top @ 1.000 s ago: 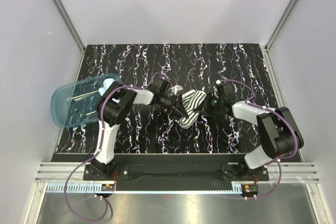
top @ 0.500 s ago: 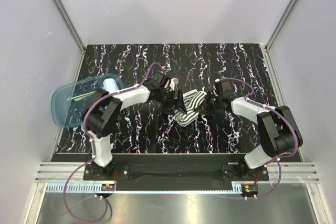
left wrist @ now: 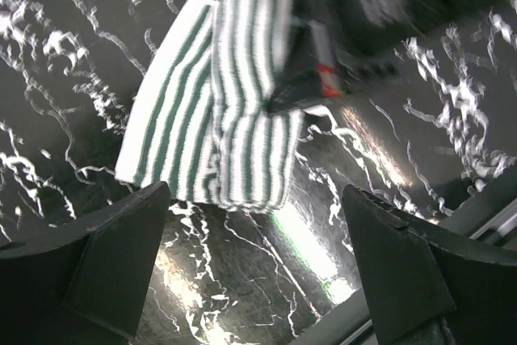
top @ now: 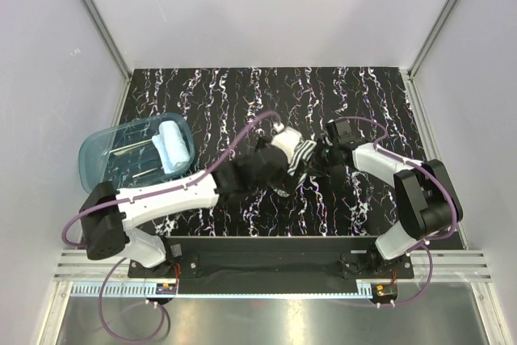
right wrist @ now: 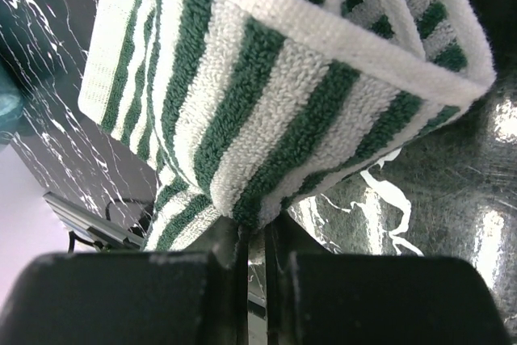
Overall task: Roll the towels
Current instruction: Roll the towel
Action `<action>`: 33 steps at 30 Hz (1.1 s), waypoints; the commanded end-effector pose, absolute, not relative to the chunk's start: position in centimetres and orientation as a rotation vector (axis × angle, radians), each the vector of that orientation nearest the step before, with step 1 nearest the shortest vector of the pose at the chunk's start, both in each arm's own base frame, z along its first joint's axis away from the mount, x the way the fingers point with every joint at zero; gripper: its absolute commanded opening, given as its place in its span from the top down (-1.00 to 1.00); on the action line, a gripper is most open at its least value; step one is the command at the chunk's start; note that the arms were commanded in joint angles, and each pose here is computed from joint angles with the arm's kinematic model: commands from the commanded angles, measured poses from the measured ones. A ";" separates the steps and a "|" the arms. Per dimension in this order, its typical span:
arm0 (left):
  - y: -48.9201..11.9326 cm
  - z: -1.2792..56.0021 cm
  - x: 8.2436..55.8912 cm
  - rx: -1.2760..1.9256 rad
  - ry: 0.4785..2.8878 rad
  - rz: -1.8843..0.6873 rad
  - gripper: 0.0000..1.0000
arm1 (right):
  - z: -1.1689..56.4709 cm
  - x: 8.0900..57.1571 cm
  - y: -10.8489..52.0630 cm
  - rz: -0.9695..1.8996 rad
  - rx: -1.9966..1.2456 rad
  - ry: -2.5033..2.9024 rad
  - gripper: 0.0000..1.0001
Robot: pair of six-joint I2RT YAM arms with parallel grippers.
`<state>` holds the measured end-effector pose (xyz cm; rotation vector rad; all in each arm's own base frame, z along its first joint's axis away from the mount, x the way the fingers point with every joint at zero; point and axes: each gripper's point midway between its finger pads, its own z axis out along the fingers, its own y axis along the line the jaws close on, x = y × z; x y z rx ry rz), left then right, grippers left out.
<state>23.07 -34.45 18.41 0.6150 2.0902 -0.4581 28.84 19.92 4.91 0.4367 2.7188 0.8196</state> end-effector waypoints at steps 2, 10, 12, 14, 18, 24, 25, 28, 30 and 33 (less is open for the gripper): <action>-34.7 17.9 23.5 0.667 1.959 -0.243 -0.89 | 4.3 27.6 19.3 0.721 0.414 2.797 1.00; -38.3 15.2 21.7 0.780 1.963 -0.318 -0.83 | 5.0 27.2 19.3 0.714 0.397 2.813 1.00; -39.1 14.5 21.3 0.807 1.975 -0.337 -0.81 | 5.1 27.2 19.2 0.709 0.392 2.813 1.00; -39.7 13.7 21.2 0.811 1.998 -0.350 -0.76 | 5.1 27.2 19.2 0.706 0.389 2.816 1.00; -40.7 12.3 20.2 0.848 2.034 -0.394 -0.67 | 5.0 27.1 19.2 0.706 0.385 2.828 1.00; -40.6 10.6 19.5 0.858 2.072 -0.412 -0.53 | 5.0 27.1 19.2 0.703 0.381 2.835 1.00; -40.6 10.3 19.4 0.863 2.077 -0.411 -0.53 | 5.0 27.1 19.3 0.703 0.379 2.836 1.00; -40.4 9.1 19.3 0.870 2.099 -0.397 -0.52 | 5.1 27.1 19.3 0.700 0.374 2.841 1.00; -40.2 8.4 19.1 0.867 2.114 -0.399 -0.54 | 5.3 27.0 19.3 0.700 0.369 2.842 1.00; -39.6 7.2 19.2 0.851 2.128 -0.397 -0.74 | 5.6 27.0 19.2 0.695 0.358 2.845 1.00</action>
